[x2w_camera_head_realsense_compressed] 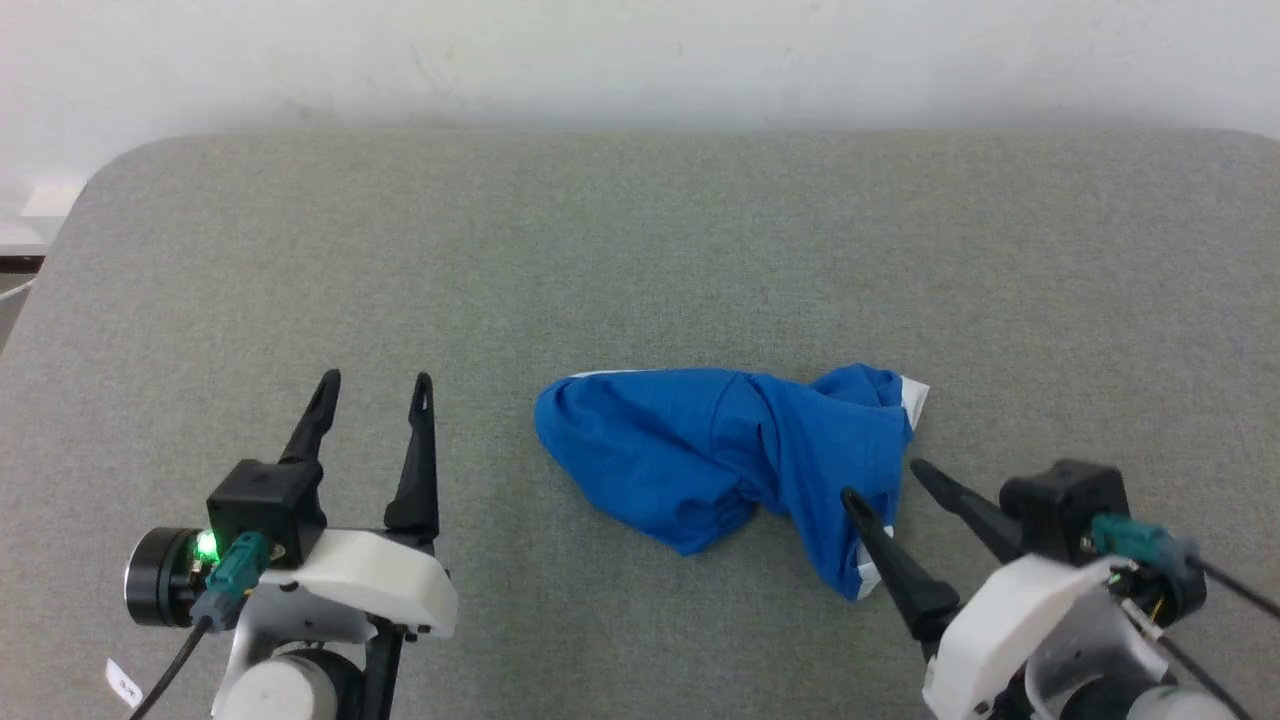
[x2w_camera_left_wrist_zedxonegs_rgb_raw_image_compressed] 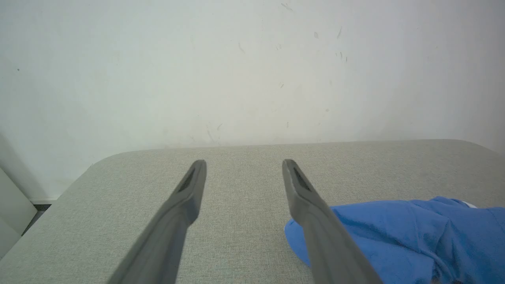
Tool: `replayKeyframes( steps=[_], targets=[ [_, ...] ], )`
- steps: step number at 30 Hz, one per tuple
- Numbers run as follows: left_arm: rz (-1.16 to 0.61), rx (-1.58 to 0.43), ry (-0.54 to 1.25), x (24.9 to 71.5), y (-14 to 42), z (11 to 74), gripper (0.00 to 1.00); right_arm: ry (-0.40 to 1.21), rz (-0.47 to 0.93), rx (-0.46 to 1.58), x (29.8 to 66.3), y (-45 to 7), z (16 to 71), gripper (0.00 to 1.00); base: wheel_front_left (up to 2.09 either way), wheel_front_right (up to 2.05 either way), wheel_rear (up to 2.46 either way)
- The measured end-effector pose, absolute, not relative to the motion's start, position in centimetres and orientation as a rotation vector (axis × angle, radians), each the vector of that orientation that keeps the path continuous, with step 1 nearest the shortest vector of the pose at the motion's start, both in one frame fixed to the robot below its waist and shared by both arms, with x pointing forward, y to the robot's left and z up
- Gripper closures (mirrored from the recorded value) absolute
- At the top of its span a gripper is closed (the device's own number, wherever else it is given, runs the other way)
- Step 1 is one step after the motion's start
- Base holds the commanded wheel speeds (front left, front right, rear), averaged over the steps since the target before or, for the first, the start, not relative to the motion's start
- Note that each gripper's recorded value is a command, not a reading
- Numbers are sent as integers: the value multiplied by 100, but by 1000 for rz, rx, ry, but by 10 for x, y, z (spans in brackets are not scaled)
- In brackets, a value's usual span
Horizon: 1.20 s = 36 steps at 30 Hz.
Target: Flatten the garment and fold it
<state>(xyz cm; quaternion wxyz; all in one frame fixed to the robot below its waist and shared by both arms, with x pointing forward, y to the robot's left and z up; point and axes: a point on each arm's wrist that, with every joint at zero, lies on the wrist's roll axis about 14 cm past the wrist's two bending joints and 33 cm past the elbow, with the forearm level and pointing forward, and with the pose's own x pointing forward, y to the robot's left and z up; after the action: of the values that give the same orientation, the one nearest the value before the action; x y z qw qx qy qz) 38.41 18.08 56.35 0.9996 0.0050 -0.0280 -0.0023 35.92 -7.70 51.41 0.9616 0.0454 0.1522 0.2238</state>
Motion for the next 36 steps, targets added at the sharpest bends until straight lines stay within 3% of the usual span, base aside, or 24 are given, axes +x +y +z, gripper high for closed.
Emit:
replayKeyframes(
  steps=[7,17,18,19,20,21,30,33,36],
  targets=[
    [0,10,-52,383,182,562,0,530,446,-16,367,-103,481,0,0,0,0],
    [16,8,-24,384,185,552,0,733,537,-58,370,-89,435,0,0,0,0],
    [17,7,-21,384,185,551,0,745,542,-55,371,-88,432,10,0,0,0],
    [18,7,-19,384,185,551,0,750,550,-47,372,-84,431,56,0,0,0],
    [19,7,-20,384,186,551,0,753,559,-38,372,-80,430,88,0,0,0],
    [21,7,-20,384,186,550,0,753,566,-32,373,-77,430,100,0,0,0],
    [25,10,-35,380,187,555,0,552,623,104,398,-40,482,100,0,0,0],
    [22,10,-35,380,187,556,0,455,678,159,408,-16,513,100,0,0,0],
    [18,11,-31,381,186,554,0,455,766,178,404,15,520,100,0,0,0]
  ],
)
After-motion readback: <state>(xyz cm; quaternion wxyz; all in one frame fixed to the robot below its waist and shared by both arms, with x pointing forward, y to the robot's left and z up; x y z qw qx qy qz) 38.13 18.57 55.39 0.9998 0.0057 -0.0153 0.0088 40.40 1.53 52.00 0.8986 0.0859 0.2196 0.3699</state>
